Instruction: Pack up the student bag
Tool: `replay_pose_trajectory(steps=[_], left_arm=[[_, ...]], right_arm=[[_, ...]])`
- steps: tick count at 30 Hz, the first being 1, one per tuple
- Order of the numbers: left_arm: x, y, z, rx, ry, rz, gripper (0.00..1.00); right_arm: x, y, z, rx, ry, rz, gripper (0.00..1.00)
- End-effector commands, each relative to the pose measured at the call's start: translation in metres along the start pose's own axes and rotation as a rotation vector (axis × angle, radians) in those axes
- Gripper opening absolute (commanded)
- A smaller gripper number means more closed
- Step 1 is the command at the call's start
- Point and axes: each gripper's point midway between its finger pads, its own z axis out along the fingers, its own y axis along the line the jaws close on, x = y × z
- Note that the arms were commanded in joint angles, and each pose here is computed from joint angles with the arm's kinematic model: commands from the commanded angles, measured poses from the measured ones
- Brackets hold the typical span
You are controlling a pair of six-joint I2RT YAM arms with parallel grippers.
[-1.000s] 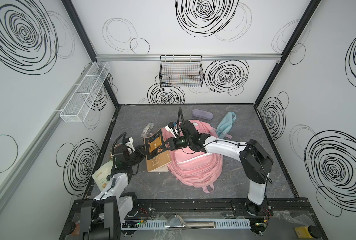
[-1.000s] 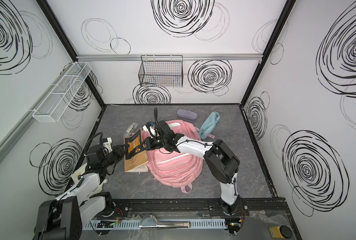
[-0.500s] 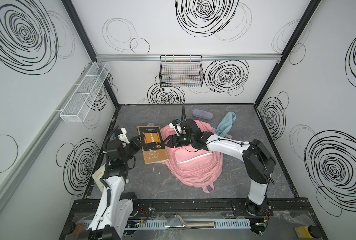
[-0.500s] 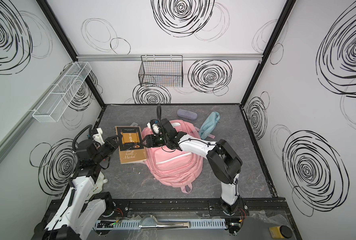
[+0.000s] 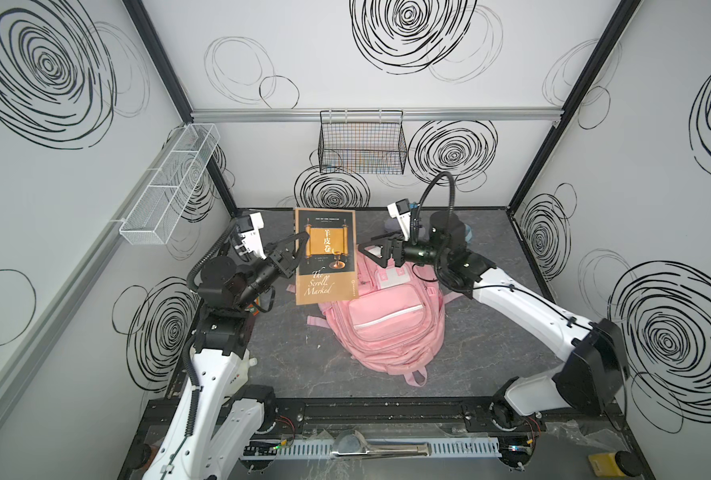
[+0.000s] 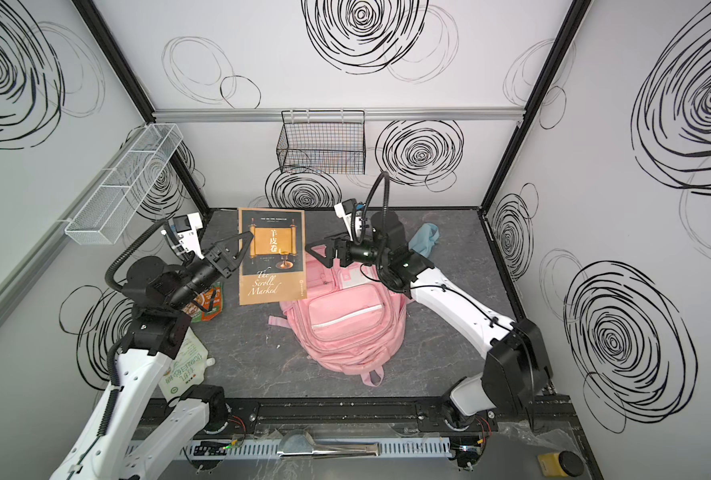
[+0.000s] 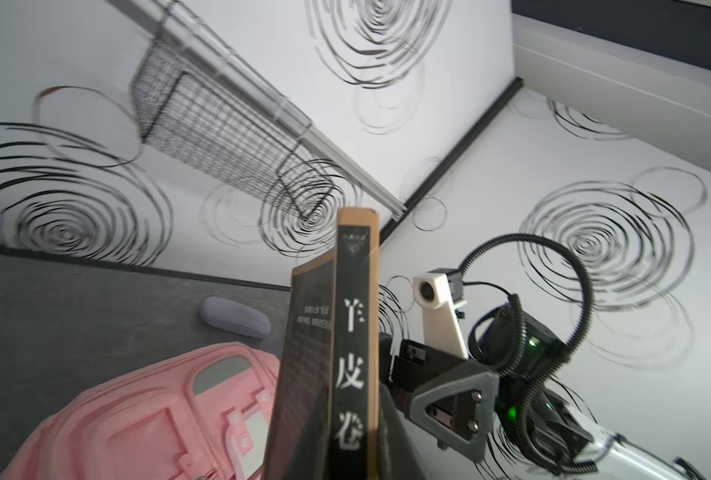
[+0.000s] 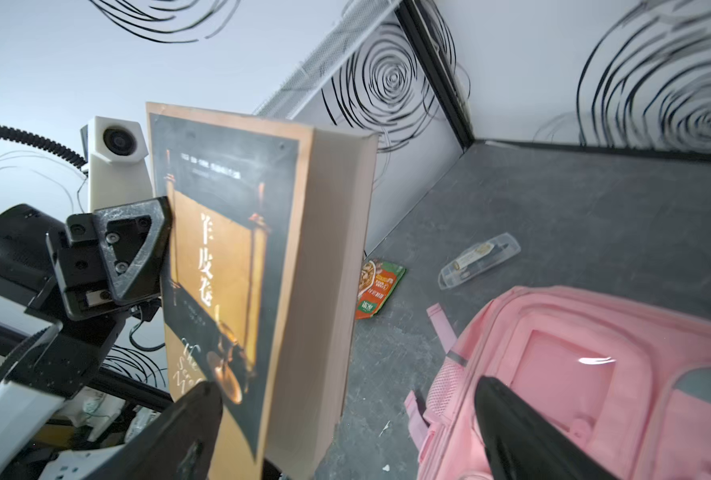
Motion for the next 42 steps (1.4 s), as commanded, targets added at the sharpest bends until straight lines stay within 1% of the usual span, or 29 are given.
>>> replay_pose_trajectory(steps=[1, 4, 6, 8, 10, 13, 17, 19, 22, 26, 33, 38, 42], left_arm=[[-0.010, -0.053, 0.004, 0.159, 0.023, 0.214, 0.00], [0.015, -0.052, 0.016, 0.165, 0.152, 0.261, 0.00], [0.032, -0.054, 0.020, 0.192, 0.219, 0.301, 0.00], [0.046, -0.057, 0.023, 0.215, 0.273, 0.322, 0.00], [0.060, -0.063, 0.024, 0.247, 0.323, 0.358, 0.00], [0.080, -0.072, 0.023, 0.311, 0.388, 0.418, 0.00], [0.102, -0.086, 0.017, 0.400, 0.438, 0.493, 0.00], [0.109, -0.086, 0.016, 0.415, 0.448, 0.517, 0.00], [0.117, -0.081, 0.016, 0.421, 0.458, 0.528, 0.00], [0.123, -0.083, 0.016, 0.464, 0.453, 0.536, 0.00], [0.121, -0.092, 0.011, 0.511, 0.411, 0.551, 0.00], [0.126, -0.095, 0.005, 0.548, 0.420, 0.548, 0.00], [0.128, -0.101, 0.002, 0.597, 0.425, 0.543, 0.00]], right_arm=[[-0.037, 0.055, -0.043, -0.048, -0.114, -0.385, 1.00], [-0.046, 0.078, -0.076, 0.017, -0.153, -0.658, 1.00], [-0.050, 0.088, -0.089, 0.040, -0.171, -0.757, 1.00], [-0.045, 0.094, -0.093, 0.021, -0.140, -0.814, 1.00], [-0.032, 0.096, -0.085, -0.050, -0.040, -0.808, 1.00], [-0.013, 0.086, -0.069, -0.110, 0.066, -0.729, 1.00], [0.010, 0.071, -0.058, -0.132, 0.127, -0.681, 1.00], [0.025, 0.071, -0.057, -0.187, 0.154, -0.656, 1.00], [0.049, 0.080, -0.054, -0.305, 0.207, -0.603, 1.00], [0.077, 0.084, -0.047, -0.353, 0.265, -0.568, 0.99], [0.102, 0.091, -0.044, -0.441, 0.305, -0.514, 0.85], [0.113, 0.098, -0.048, -0.507, 0.323, -0.478, 0.77], [0.122, 0.096, -0.049, -0.514, 0.355, -0.442, 0.65]])
